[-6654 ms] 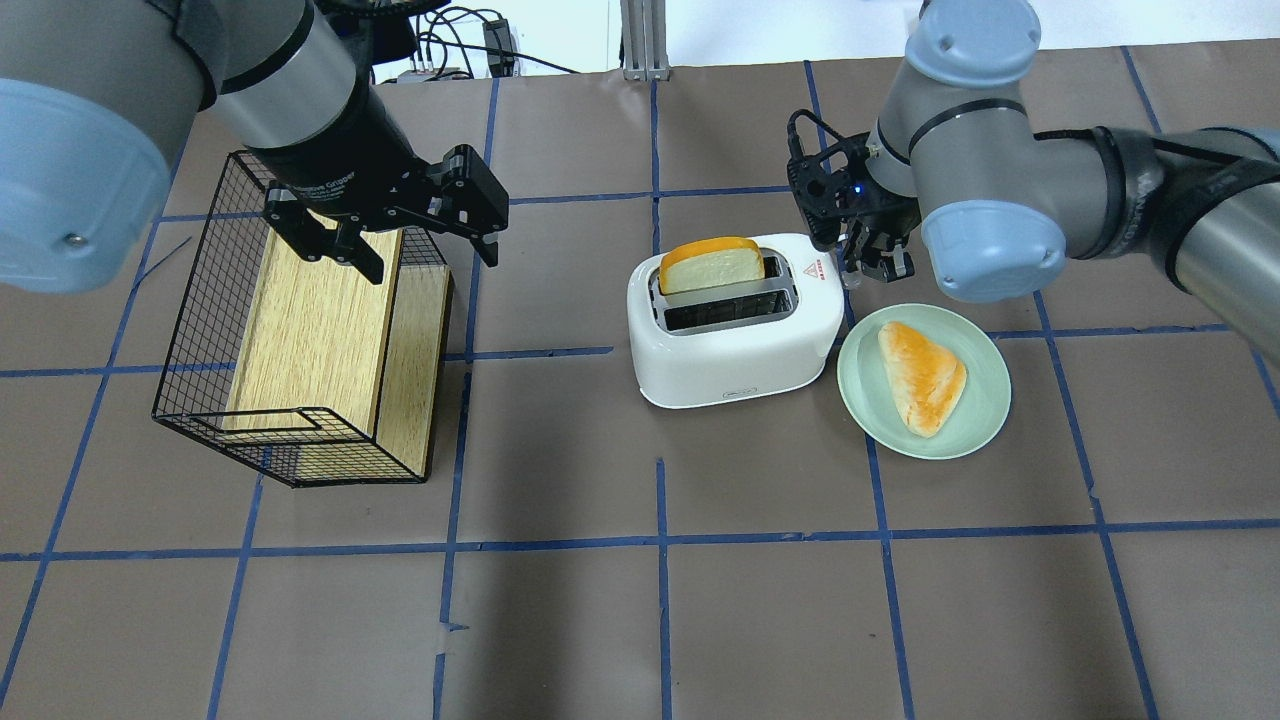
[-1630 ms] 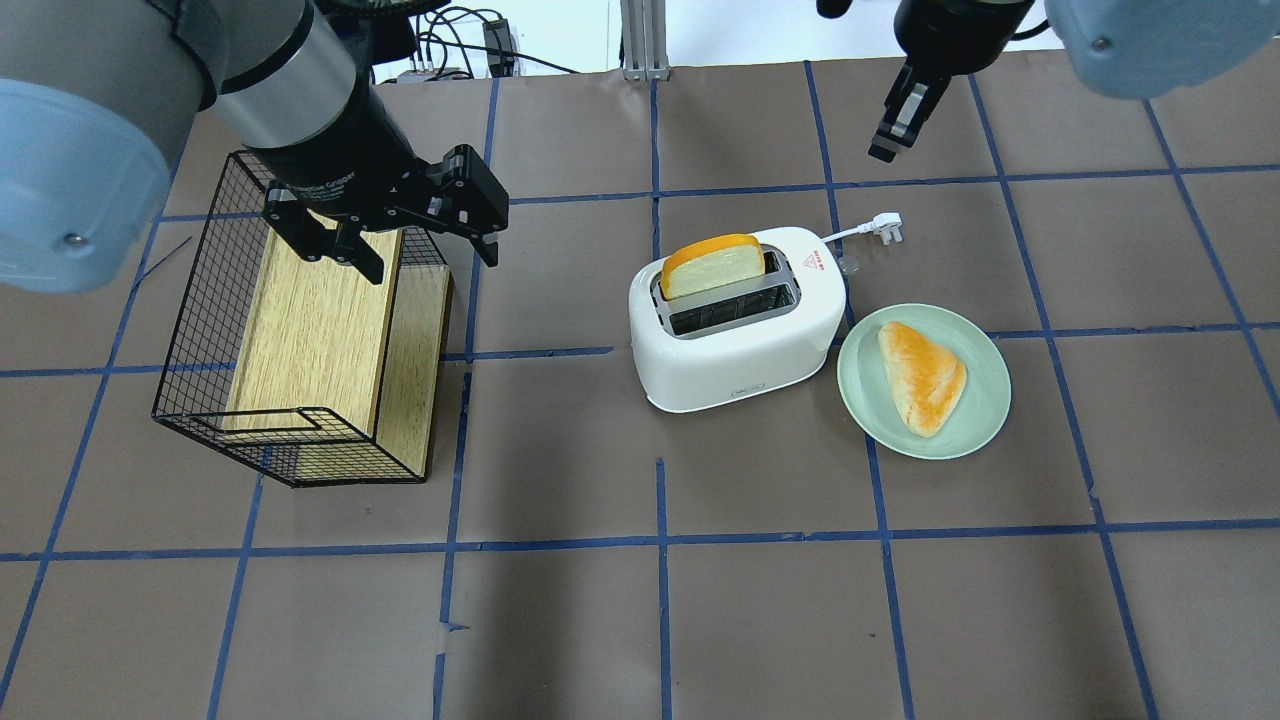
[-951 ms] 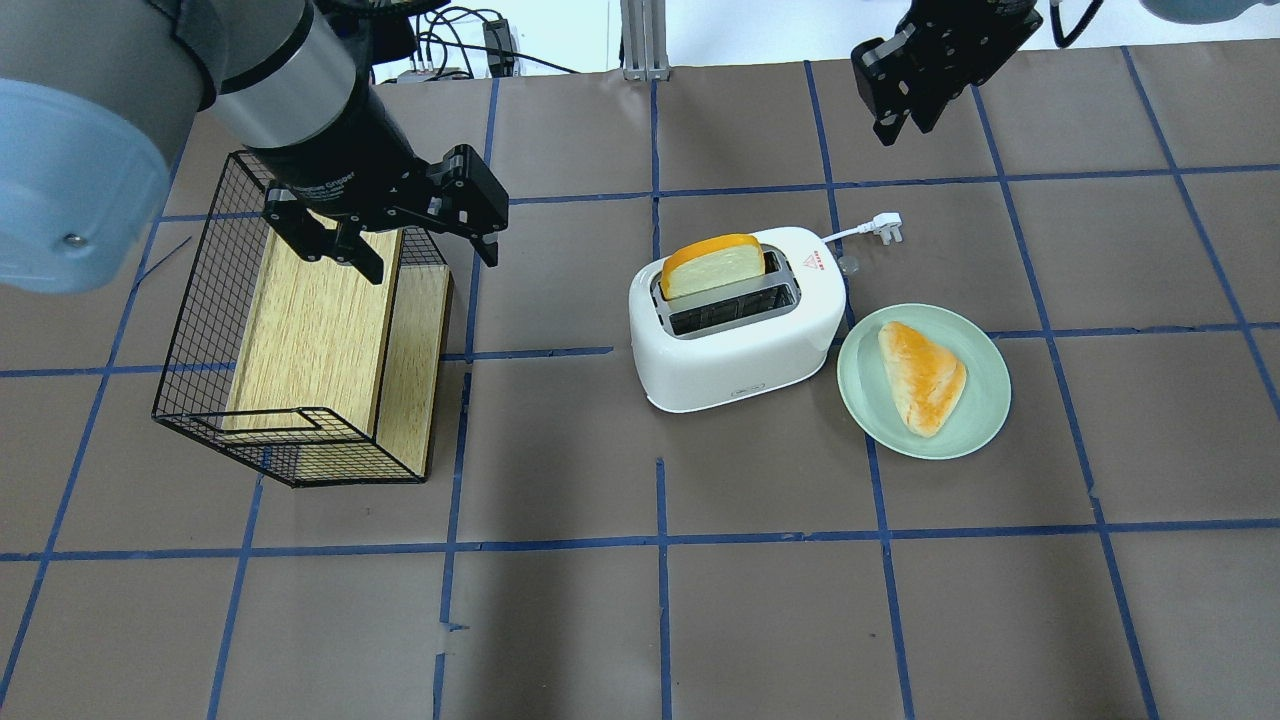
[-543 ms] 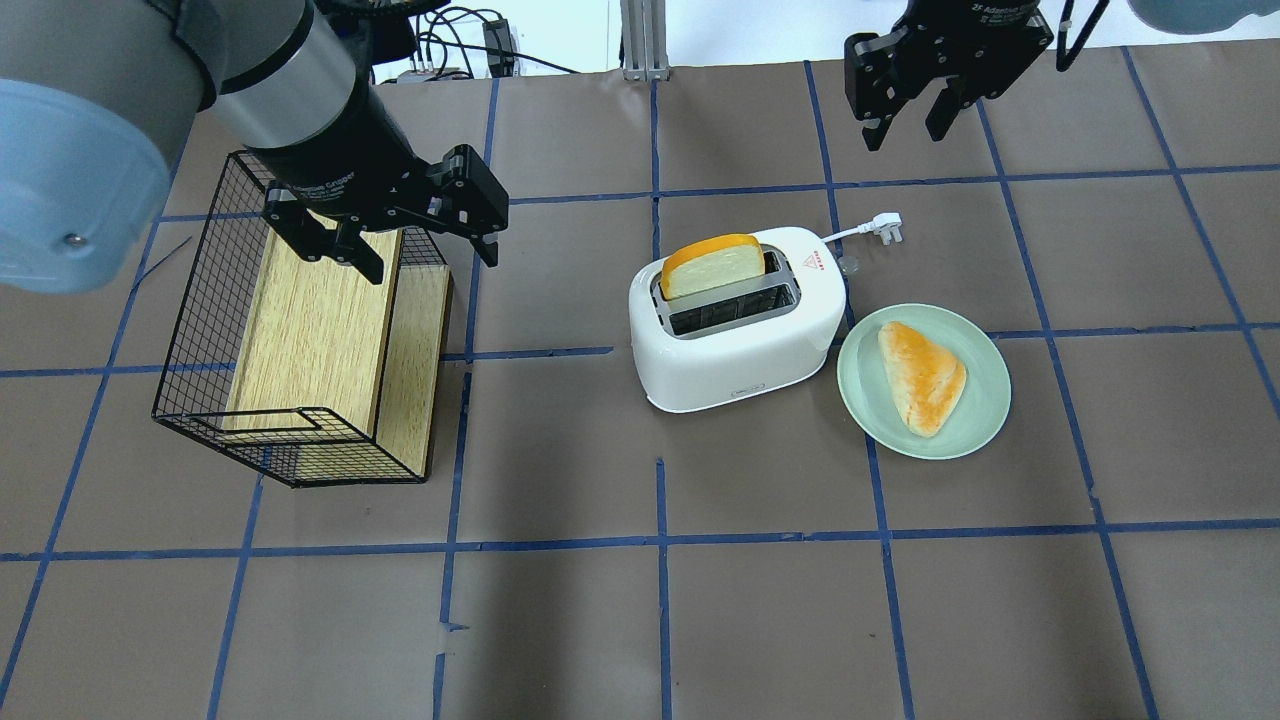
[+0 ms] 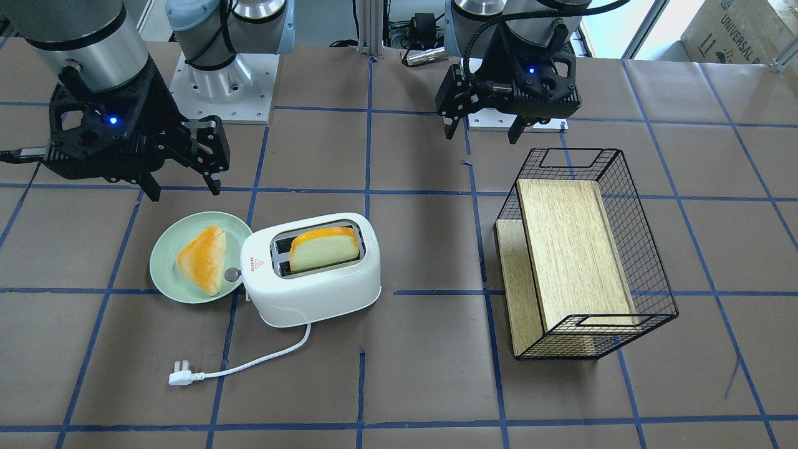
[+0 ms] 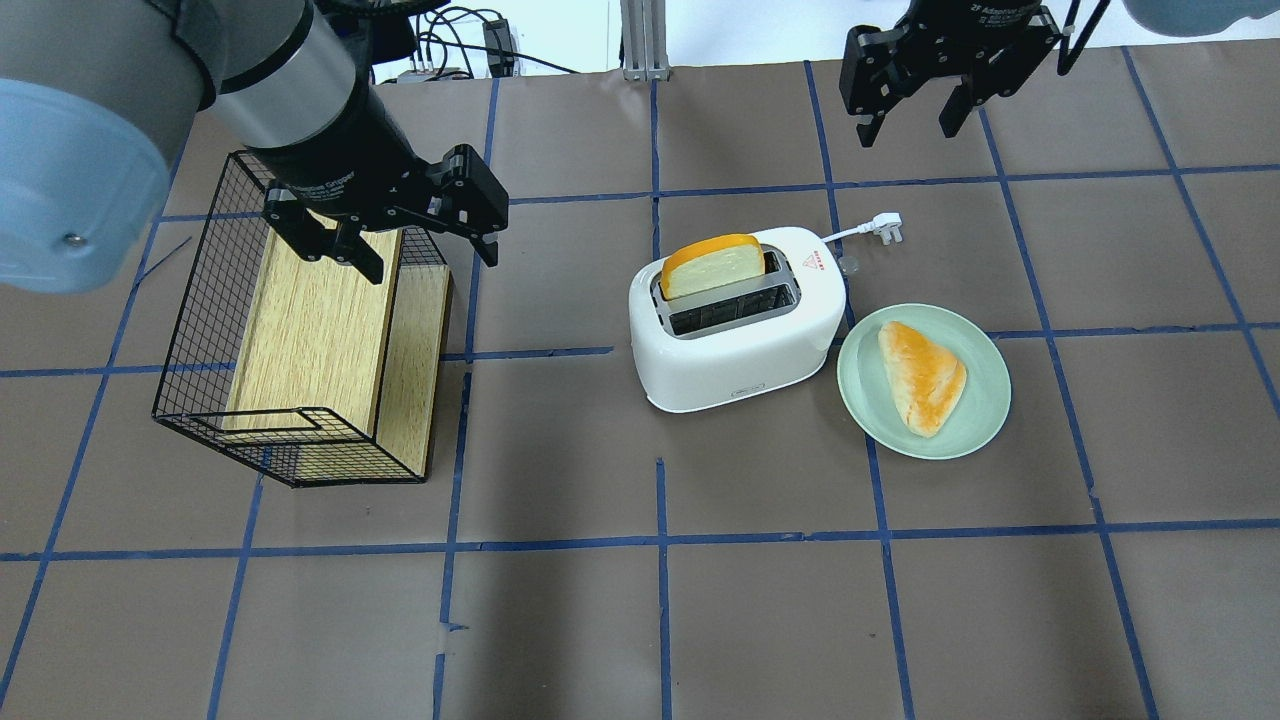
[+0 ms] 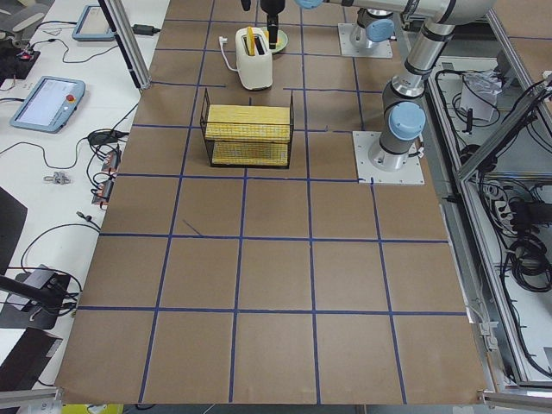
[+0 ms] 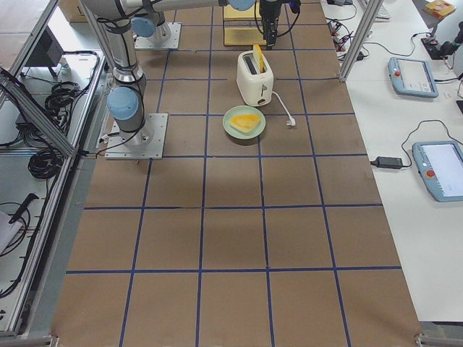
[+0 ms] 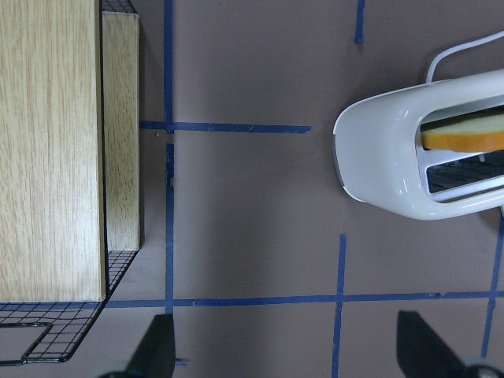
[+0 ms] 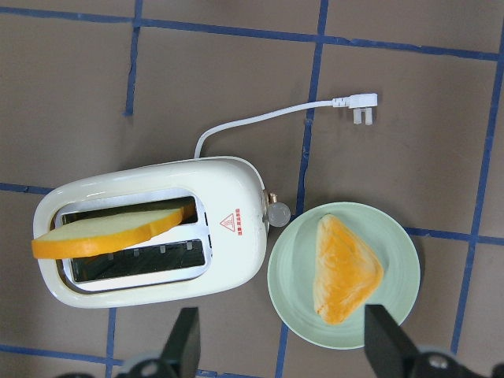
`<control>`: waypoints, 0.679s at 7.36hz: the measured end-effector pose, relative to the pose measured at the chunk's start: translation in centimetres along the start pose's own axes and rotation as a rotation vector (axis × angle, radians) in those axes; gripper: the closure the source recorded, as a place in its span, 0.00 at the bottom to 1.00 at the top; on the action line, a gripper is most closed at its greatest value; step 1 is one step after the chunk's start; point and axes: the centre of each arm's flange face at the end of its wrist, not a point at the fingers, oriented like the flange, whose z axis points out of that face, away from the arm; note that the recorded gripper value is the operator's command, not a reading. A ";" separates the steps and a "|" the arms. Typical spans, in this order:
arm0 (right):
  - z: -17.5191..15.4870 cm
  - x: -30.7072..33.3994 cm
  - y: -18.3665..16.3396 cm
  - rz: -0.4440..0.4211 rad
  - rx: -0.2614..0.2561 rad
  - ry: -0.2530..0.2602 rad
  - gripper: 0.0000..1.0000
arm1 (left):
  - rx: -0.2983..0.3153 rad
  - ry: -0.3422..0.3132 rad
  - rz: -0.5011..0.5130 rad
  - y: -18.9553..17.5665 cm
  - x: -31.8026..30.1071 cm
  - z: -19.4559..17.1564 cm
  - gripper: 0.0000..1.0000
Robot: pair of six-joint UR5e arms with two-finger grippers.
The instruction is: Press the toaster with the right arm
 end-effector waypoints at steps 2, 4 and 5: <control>-0.1 0.0 -0.1 0.002 0.007 0.005 0.00 | 0.000 0.000 0.000 0.0 0.0 0.0 0.00; -0.1 0.0 -0.1 0.003 0.008 0.006 0.00 | 0.000 0.000 0.000 0.0 0.0 0.0 0.00; -0.2 0.0 -0.1 0.003 0.010 0.004 0.00 | 0.000 0.000 0.000 0.0 0.0 0.0 0.00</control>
